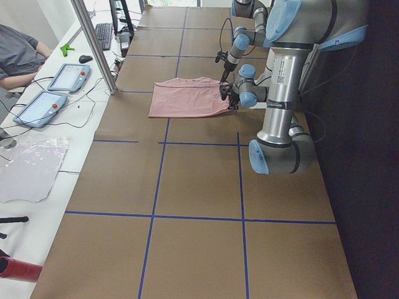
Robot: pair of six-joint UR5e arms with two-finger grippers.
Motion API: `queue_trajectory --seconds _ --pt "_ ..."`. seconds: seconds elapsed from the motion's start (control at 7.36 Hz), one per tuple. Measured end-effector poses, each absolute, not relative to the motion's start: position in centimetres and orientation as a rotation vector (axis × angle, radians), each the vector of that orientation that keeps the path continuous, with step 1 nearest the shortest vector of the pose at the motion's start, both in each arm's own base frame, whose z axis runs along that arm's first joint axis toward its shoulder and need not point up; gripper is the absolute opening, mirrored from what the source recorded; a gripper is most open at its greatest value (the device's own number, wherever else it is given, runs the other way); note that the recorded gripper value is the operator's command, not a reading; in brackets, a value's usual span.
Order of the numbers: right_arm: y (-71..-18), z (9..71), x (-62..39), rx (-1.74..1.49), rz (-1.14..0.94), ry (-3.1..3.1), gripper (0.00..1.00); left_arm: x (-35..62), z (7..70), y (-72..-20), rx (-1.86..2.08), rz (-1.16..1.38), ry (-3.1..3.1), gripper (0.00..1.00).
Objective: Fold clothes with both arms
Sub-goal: 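Grasp the shirt's near edge corners with both grippers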
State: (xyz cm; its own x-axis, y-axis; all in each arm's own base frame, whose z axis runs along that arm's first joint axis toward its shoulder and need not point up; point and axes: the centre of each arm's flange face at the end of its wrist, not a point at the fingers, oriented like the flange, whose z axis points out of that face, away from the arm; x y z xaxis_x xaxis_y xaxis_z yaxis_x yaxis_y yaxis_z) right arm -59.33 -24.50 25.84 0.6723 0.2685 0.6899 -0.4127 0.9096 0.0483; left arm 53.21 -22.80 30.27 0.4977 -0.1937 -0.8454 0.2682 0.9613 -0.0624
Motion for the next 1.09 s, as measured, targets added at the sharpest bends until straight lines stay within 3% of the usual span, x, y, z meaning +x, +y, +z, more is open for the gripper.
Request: queue_trajectory --seconds 0.82,0.95,1.09 --pt "-24.34 26.23 -59.85 0.216 0.392 -0.733 0.44 53.22 30.27 -22.80 0.081 -0.280 1.012 0.00" --pt "-24.32 26.38 -59.97 0.216 0.392 -0.730 0.39 53.21 30.27 -22.80 0.081 -0.280 1.012 0.00" --pt "-24.31 26.49 -60.08 0.216 0.392 -0.728 0.20 53.21 30.27 -22.80 0.081 -0.280 1.012 0.00"
